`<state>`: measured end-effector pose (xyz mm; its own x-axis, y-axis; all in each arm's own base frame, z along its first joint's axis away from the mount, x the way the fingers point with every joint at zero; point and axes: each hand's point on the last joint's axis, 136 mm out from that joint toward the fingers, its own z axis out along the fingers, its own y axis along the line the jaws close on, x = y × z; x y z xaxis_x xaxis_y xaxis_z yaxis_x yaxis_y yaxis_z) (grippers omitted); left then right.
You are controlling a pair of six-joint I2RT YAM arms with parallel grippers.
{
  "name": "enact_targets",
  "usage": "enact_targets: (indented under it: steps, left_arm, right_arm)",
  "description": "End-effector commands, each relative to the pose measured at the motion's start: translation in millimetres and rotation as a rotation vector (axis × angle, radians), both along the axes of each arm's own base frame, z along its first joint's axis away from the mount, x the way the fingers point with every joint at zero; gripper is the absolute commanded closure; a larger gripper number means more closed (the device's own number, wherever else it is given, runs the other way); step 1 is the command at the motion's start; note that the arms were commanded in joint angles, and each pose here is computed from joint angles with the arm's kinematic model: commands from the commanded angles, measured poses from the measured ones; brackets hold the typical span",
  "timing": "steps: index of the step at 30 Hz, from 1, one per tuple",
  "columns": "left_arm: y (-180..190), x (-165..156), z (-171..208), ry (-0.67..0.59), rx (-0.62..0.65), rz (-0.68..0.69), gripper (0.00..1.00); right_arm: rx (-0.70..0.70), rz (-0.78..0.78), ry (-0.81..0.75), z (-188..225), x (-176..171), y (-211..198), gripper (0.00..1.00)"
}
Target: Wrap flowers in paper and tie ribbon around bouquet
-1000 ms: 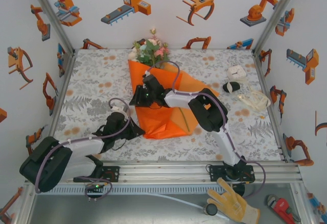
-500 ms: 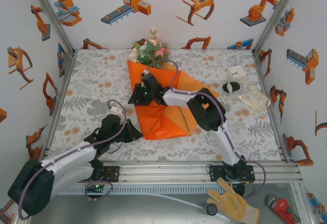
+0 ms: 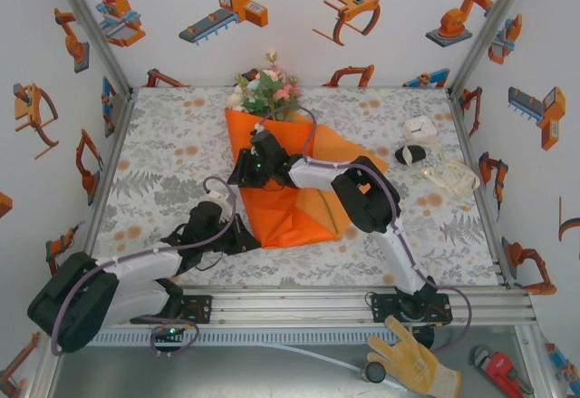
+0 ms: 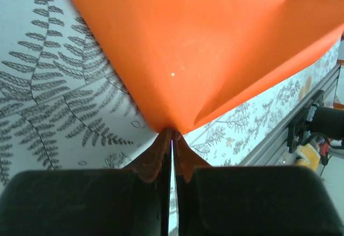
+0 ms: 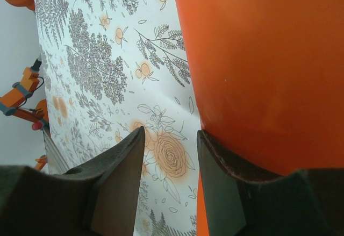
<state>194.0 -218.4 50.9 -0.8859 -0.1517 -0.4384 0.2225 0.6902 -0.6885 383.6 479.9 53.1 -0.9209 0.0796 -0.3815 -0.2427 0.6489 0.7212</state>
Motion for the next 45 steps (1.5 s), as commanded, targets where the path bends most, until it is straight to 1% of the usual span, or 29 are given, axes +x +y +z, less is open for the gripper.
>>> enact_targets:
  steps: [1,3,4,6,9,11,13,15,17,20,25,32,36,39,45]
  left_arm:
    - [-2.6,10.4,42.6,-0.122,0.006,-0.017,0.85]
    - [3.5,23.1,63.6,-0.198,0.022,0.032,0.83]
    - [4.8,28.1,68.2,-0.213,0.027,0.047,0.83]
    - [-0.6,34.8,70.2,-0.204,0.020,0.047,0.83]
    - [-22.5,39.6,62.6,-0.158,-0.054,0.010,0.85]
    - [-35.3,36.8,47.9,-0.112,-0.073,-0.022,0.86]
    - [-39.6,28.9,28.6,-0.078,-0.038,-0.044,0.87]
    - [-32.9,19.0,6.5,-0.046,0.026,-0.040,0.88]
    - [-18.4,10.7,-13.8,-0.020,0.077,-0.010,0.89]
    - [-4.1,3.7,-31.0,0.001,0.127,0.015,0.91]
    - [9.8,-1.3,-52.0,0.037,0.195,0.044,0.92]
    - [10.9,-3.8,-60.6,0.065,0.178,0.065,0.93]
    - [10.5,-4.5,-60.4,0.067,0.175,0.062,0.93]
    - [13.2,-5.8,-63.1,0.074,0.187,0.066,0.94]
    - [15.3,-7.0,-65.2,0.078,0.194,0.071,0.94]
  right_arm:
    - [-0.034,-0.006,0.018,-15.5,3.4,-5.6,0.56]
    - [-0.035,-0.006,0.017,-15.3,3.1,-5.9,0.56]
    - [-0.037,-0.007,0.018,-16.0,2.9,-6.3,0.56]
    - [-0.036,-0.006,0.018,-16.0,3.0,-6.1,0.56]
    - [-0.040,-0.010,0.022,-18.1,3.6,-7.2,0.56]
    - [-0.041,-0.011,0.024,-19.0,3.3,-7.8,0.56]
    - [-0.041,-0.015,0.028,-18.9,3.7,-8.5,0.56]
    - [-0.038,-0.020,0.026,-16.2,5.5,-9.6,0.56]
    - [-0.025,-0.013,0.020,-9.9,5.8,-7.5,0.56]
    - [0.011,-0.012,0.017,-0.6,13.2,-1.4,0.57]
    - [0.049,-0.059,0.027,-6.6,48.2,0.7,0.57]
    - [0.051,-0.112,0.001,-16.7,101.4,6.0,0.57]
    - [0.038,-0.132,-0.023,-26.3,124.8,11.2,0.57]
    - [0.035,-0.162,-0.071,-25.0,144.8,13.2,0.57]
    - [-0.016,-0.245,-0.239,-18.3,179.5,7.2,0.57]
